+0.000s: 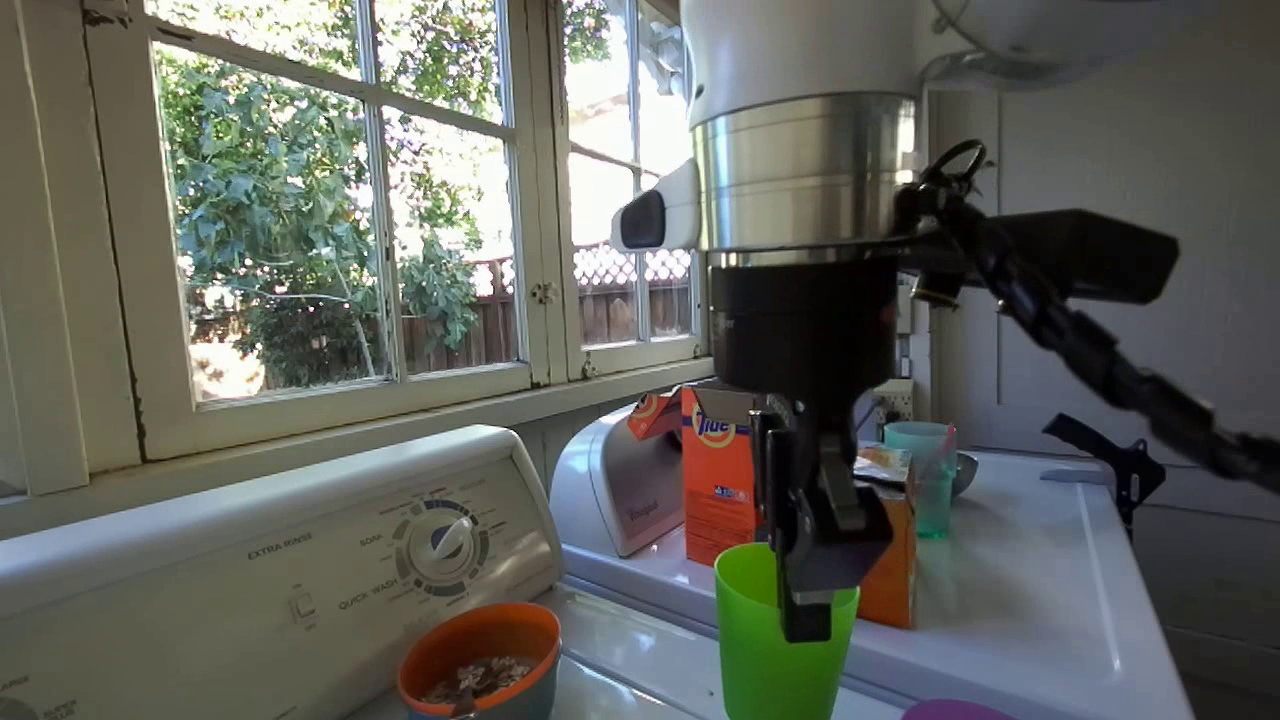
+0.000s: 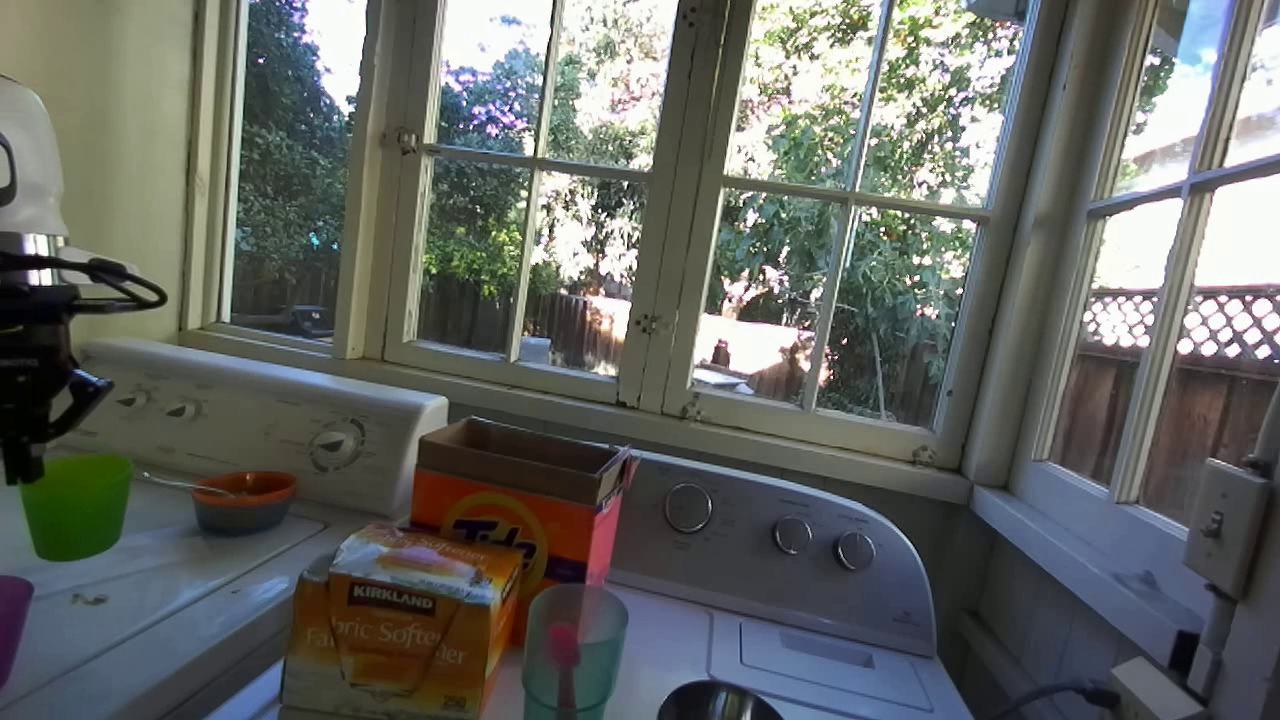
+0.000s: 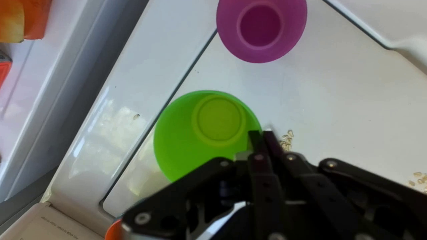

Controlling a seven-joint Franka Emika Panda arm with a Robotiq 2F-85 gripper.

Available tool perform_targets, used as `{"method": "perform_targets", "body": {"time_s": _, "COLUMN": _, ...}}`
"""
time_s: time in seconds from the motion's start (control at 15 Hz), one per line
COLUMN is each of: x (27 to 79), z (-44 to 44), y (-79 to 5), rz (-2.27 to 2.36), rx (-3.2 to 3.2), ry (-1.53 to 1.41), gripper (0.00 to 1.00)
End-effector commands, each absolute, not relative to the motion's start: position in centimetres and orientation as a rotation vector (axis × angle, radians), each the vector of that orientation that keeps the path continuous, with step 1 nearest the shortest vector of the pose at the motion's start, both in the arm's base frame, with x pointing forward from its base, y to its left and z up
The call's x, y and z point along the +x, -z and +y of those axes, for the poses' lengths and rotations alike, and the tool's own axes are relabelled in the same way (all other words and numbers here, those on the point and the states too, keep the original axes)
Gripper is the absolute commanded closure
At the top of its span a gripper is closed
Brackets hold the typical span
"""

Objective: Unstack the green and purple cups.

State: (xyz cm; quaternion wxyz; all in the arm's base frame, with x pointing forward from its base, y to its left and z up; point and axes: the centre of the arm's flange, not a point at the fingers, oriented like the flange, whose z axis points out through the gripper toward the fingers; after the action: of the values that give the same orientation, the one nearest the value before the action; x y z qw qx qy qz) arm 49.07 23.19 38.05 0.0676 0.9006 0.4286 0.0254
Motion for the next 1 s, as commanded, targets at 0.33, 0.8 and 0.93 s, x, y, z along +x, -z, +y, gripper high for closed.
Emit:
{"method": "perform_targets", "body": {"time_s": 0.33, "x": 52.0, "z": 24.8, "y": -34.1, "rz": 1.339, "rx": 2.685, "ry": 0.039, "gripper": 0.99}}
{"method": "perform_targets", "body": {"time_s": 0.8, "x": 52.9, "z": 24.4, "y": -31.4, "rz": 1.323, "rx": 2.669, "ry": 0.154, "gripper": 0.99}}
{"method": "perform_targets", "body": {"time_s": 0.93, "x": 53.0, "z": 24.3, "y": -30.9, "rz": 1.316, "rx": 2.669, "ry": 0.168, "gripper": 0.99}}
